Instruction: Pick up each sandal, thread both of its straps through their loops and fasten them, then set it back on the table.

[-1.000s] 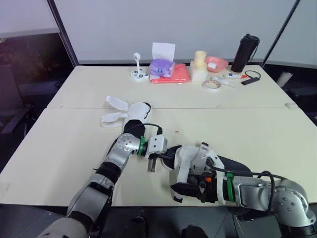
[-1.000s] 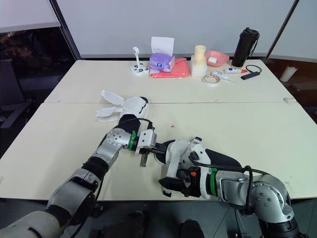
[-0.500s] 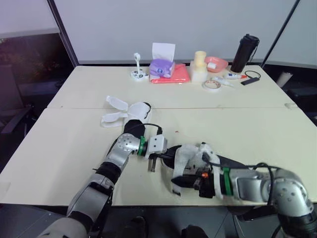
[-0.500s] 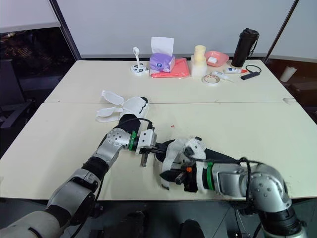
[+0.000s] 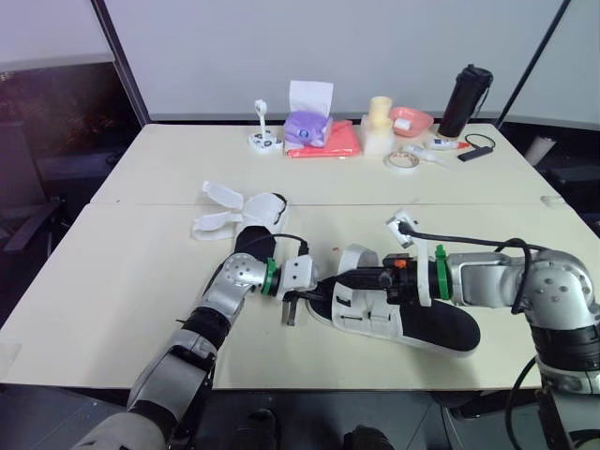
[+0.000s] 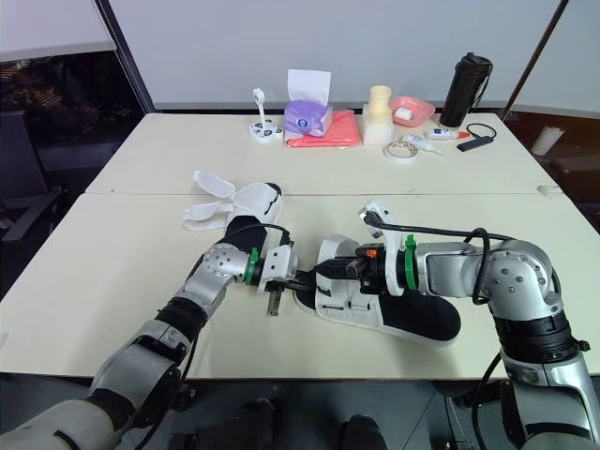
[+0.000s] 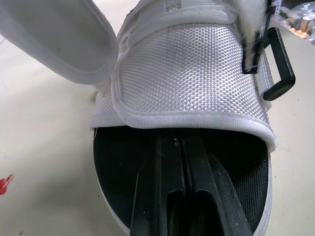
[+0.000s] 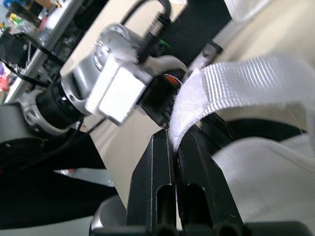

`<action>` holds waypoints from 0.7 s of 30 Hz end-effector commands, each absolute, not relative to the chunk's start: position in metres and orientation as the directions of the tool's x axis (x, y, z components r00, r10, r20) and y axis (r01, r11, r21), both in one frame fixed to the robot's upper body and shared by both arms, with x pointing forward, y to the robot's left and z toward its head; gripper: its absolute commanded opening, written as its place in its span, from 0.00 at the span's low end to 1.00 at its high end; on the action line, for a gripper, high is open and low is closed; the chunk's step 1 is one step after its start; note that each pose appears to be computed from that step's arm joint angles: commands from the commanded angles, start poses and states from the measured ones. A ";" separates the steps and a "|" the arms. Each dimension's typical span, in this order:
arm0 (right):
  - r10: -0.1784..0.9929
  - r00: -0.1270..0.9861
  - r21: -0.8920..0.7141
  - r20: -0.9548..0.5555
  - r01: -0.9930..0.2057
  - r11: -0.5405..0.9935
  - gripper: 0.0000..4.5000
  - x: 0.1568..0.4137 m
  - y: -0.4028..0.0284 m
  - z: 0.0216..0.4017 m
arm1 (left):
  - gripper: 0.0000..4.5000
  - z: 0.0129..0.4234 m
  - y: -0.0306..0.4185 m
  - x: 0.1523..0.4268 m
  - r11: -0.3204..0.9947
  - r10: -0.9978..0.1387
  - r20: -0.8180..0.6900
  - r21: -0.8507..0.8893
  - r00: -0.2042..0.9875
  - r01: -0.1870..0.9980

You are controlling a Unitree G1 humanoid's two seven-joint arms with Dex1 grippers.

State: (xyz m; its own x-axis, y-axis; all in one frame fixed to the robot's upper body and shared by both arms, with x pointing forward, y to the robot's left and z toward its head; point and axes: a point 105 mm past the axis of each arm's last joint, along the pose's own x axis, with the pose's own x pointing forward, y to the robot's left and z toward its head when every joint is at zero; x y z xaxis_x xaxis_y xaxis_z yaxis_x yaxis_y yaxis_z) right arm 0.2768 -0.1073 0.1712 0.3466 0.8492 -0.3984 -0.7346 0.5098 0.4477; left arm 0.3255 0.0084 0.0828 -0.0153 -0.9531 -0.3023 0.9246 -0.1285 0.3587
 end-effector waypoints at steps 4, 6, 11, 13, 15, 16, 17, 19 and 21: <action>0.869 0.289 0.450 -0.403 -0.764 0.463 0.02 0.266 -0.106 0.173 | 0.00 0.048 0.008 0.310 -0.196 -0.909 -0.410 0.277 -0.069 0.941; 0.871 0.279 0.458 -0.404 -0.763 0.456 0.02 0.264 -0.105 0.171 | 0.00 0.048 0.008 0.310 -0.196 -0.909 -0.410 0.279 -0.068 0.940; 0.864 0.273 0.459 -0.423 -0.757 0.464 0.02 0.260 -0.105 0.163 | 0.00 0.049 0.005 0.310 -0.197 -0.911 -0.407 0.284 -0.068 0.938; 0.859 0.280 0.457 -0.428 -0.754 0.473 0.02 0.261 -0.106 0.161 | 0.00 0.049 0.005 0.310 -0.198 -0.911 -0.406 0.285 -0.069 0.938; 0.852 0.296 0.448 -0.432 -0.749 0.487 0.02 0.265 -0.109 0.161 | 0.00 0.049 0.005 0.310 -0.200 -0.911 -0.406 0.285 -0.071 0.937; 0.850 0.303 0.444 -0.430 -0.749 0.492 0.02 0.267 -0.110 0.163 | 0.00 0.048 0.005 0.309 -0.202 -0.911 -0.407 0.285 -0.072 0.937; 0.851 0.308 0.442 -0.426 -0.750 0.492 0.02 0.268 -0.110 0.165 | 0.00 0.048 0.005 0.309 -0.203 -0.910 -0.408 0.285 -0.073 0.937; 0.851 0.314 0.434 -0.420 -0.755 0.492 0.02 0.271 -0.111 0.168 | 0.00 0.048 0.005 0.309 -0.204 -0.910 -0.408 0.285 -0.074 0.936; 0.852 0.320 0.426 -0.414 -0.759 0.492 0.02 0.273 -0.111 0.172 | 0.00 0.047 0.005 0.308 -0.204 -0.910 -0.407 0.285 -0.075 0.936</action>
State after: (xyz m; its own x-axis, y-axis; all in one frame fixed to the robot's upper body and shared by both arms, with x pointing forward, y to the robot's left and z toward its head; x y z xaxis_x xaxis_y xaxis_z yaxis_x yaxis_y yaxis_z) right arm 0.2696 -0.1107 0.1578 0.3010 0.8432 -0.4455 -0.7344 0.5029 0.4557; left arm 0.3238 0.0060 0.0830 -0.0122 -0.9558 -0.2937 0.9178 -0.1272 0.3762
